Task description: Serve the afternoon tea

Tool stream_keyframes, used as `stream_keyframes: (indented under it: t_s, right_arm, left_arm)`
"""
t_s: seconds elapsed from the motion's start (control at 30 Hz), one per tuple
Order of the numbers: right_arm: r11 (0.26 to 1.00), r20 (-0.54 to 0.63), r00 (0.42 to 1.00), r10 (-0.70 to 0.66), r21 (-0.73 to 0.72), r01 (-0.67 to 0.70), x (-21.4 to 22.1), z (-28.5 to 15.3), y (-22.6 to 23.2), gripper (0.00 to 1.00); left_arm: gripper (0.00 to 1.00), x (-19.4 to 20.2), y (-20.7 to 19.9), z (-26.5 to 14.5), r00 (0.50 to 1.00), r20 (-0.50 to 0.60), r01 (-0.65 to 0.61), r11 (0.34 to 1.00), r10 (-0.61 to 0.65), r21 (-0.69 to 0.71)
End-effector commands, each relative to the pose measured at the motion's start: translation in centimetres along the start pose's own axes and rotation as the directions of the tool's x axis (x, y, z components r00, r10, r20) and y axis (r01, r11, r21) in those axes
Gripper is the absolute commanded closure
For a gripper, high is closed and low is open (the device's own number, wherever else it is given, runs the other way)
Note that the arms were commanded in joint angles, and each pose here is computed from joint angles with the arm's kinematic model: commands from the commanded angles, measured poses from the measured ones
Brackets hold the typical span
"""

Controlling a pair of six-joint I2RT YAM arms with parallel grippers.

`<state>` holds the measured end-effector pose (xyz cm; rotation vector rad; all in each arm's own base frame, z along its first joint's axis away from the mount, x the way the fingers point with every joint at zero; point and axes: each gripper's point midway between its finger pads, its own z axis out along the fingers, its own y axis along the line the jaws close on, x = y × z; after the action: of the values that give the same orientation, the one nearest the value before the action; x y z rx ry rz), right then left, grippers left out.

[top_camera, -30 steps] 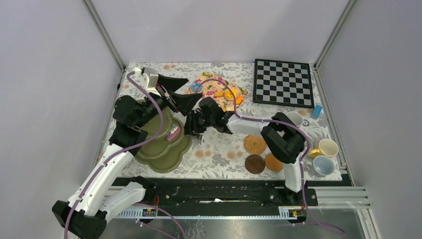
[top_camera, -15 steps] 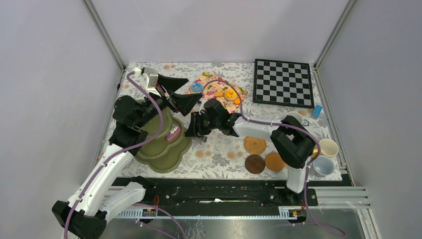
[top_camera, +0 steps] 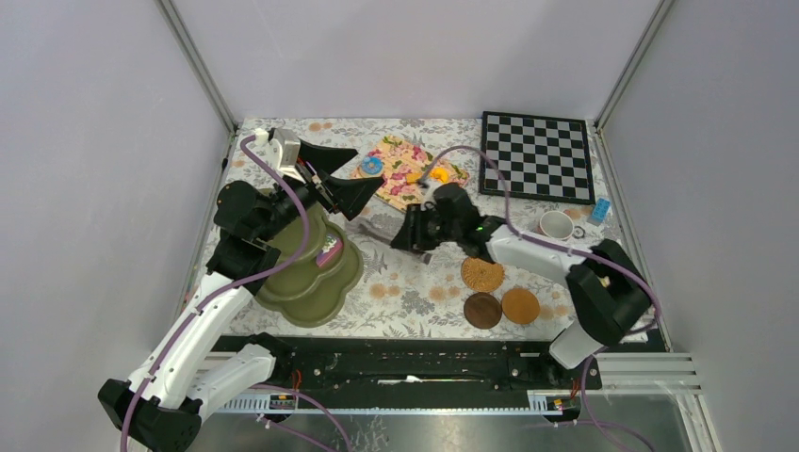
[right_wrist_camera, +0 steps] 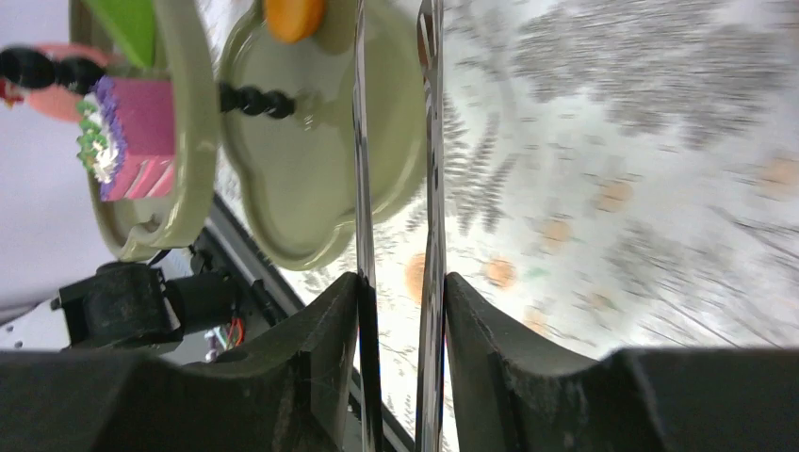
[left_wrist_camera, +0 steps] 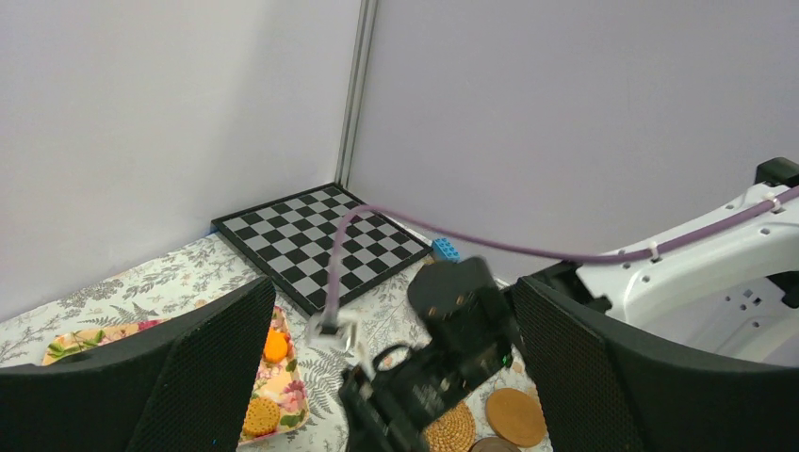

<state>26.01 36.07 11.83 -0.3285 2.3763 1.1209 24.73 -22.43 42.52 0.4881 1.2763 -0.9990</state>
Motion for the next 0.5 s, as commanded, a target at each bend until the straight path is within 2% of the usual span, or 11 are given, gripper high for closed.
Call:
stream_keyframes:
  t_s: [0.0, 0.1, 0.2, 0.3, 0.47]
  right_arm:
    - [0.997, 0.158, 0.987, -0.001, 0.071, -0.01, -4.2, -5.0, -3.0, 0.57]
    - [0.985, 0.226, 0.973, -0.045, 0.175, 0.005, -6.2, -8.0, -5.7, 0.56]
    - [0.946, 0.245, 0.964, -0.102, 0.322, 0.018, -7.5, -10.8, -8.8, 0.55]
    - [0.88, 0.225, 0.961, -0.158, 0.474, 0.033, -8.9, -13.0, -11.5, 0.55]
    - [0.77, 0.19, 0.951, -0.243, 0.634, 0.07, -11.4, -15.9, -13.4, 0.54]
  left_arm:
    - [0.01, -1.7, -1.4, -0.1, 0.998, 0.053, -0.032, 0.998, 0.03, 0.049]
    - [0.01, -1.8, -1.5, -0.1, 0.998, 0.053, -0.03, 0.998, 0.027, 0.054]
    - [0.01, -1.7, -1.5, 0.0, 0.998, 0.052, -0.028, 0.998, 0.025, 0.056]
    - [0.01, -1.7, -1.5, 0.0, 0.998, 0.051, -0.028, 0.998, 0.025, 0.054]
    - [0.01, -1.5, -1.5, 0.1, 0.999, 0.048, -0.026, 0.998, 0.023, 0.057]
